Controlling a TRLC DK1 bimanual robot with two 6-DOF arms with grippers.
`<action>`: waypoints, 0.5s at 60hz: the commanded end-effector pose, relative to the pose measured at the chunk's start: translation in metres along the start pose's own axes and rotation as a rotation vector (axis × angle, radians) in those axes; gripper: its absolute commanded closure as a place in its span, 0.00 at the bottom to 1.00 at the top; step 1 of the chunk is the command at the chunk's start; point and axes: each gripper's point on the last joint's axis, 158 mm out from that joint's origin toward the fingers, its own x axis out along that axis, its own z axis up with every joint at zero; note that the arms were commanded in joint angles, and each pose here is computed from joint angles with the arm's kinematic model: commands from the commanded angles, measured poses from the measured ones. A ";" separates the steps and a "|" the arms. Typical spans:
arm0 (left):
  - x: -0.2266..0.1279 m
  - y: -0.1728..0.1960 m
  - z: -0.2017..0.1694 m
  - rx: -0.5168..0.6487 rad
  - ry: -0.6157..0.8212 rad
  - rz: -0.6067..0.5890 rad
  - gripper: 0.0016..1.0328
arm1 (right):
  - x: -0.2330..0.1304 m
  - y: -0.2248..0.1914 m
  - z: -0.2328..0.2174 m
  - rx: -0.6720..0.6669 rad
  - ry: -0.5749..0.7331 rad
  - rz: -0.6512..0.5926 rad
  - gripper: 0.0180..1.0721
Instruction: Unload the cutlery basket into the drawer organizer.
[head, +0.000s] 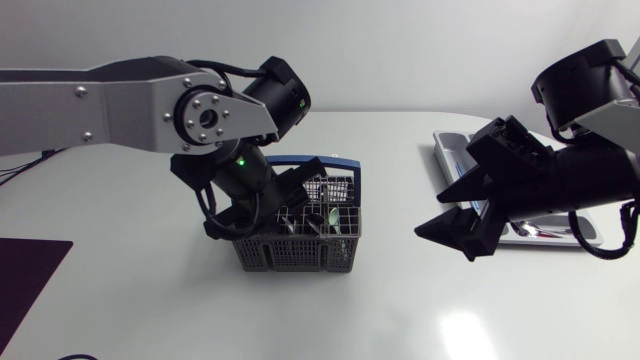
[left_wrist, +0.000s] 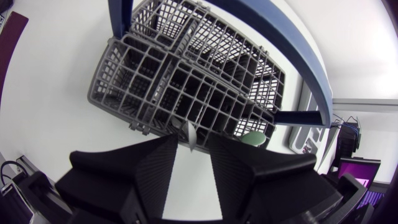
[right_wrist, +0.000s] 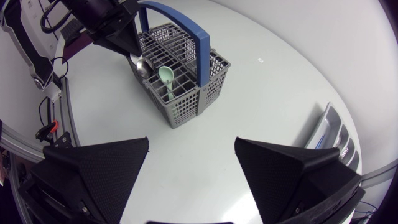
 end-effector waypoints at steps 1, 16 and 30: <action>0.002 -0.004 0.011 -0.022 -0.030 -0.007 0.76 | 0.004 0.002 -0.005 0.020 0.004 -0.003 0.05; 0.008 -0.001 0.007 -0.010 -0.024 0.004 0.79 | 0.009 0.000 -0.010 0.020 0.010 -0.014 0.05; 0.014 0.003 0.005 -0.003 -0.025 0.021 0.87 | 0.010 0.000 -0.011 0.020 0.011 -0.012 0.05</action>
